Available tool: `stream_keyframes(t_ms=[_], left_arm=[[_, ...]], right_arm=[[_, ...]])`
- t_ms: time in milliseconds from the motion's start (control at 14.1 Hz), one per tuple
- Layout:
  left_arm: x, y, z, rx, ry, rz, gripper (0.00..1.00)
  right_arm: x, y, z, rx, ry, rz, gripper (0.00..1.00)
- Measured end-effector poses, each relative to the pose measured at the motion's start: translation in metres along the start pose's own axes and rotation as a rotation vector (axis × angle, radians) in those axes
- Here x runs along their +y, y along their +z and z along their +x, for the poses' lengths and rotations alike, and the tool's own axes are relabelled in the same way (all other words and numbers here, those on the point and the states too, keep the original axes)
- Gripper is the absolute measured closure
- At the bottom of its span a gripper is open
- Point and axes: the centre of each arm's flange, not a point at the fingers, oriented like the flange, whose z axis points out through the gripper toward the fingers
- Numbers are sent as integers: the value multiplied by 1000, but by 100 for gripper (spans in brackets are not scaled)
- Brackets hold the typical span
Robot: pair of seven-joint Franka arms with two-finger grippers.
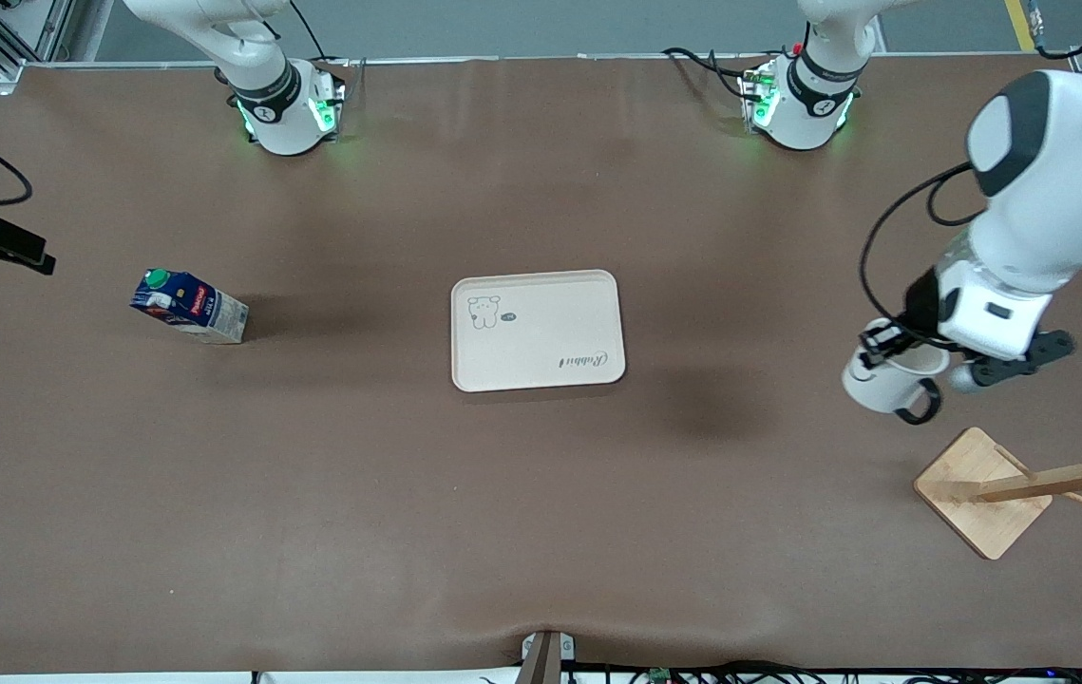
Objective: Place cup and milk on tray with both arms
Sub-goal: 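Carry the mug over the tray while the right gripper reaches the milk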
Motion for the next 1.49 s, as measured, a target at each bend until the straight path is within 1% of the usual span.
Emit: stream_keyframes(t_ms=[142, 212, 425, 496, 566, 637, 850, 991, 1133, 1204, 1345, 1416, 1487], left_arm=[[39, 25, -26, -50, -18, 2, 93], [59, 41, -42, -83, -32, 8, 93], [120, 100, -96, -188, -77, 39, 93], [140, 118, -113, -218, -90, 47, 93], [159, 136, -131, -247, -102, 58, 93], [176, 154, -147, -262, -103, 79, 93], [219, 214, -193, -266, -98, 156, 93], [240, 243, -213, -283, -105, 171, 93], [252, 262, -224, -294, -97, 179, 93], [256, 267, -229, -295, -93, 183, 93], [262, 270, -240, -296, -89, 188, 93], [264, 270, -244, -296, -85, 190, 93], [264, 270, -245, -296, -83, 191, 93]], right_arm=[[-4, 31, 18, -55, -3, -9, 0], [-5, 40, 23, -72, -3, -12, 0], [-1, 49, 26, -96, 6, -13, 0], [0, 53, 26, -115, 8, -13, 0], [-1, 61, 26, -145, 7, -13, 0], [-3, 69, 28, -171, 5, -14, 0], [-9, 103, 41, -234, -3, -23, 0], [-14, 118, 46, -261, -9, -28, 0], [-11, 129, 45, -284, -1, -17, 0], [-7, 136, 44, -291, 8, -3, 0], [3, 152, 38, -272, 26, 19, 0], [7, 160, 31, -246, 31, 28, 0], [9, 169, 21, -207, 34, 35, 0]])
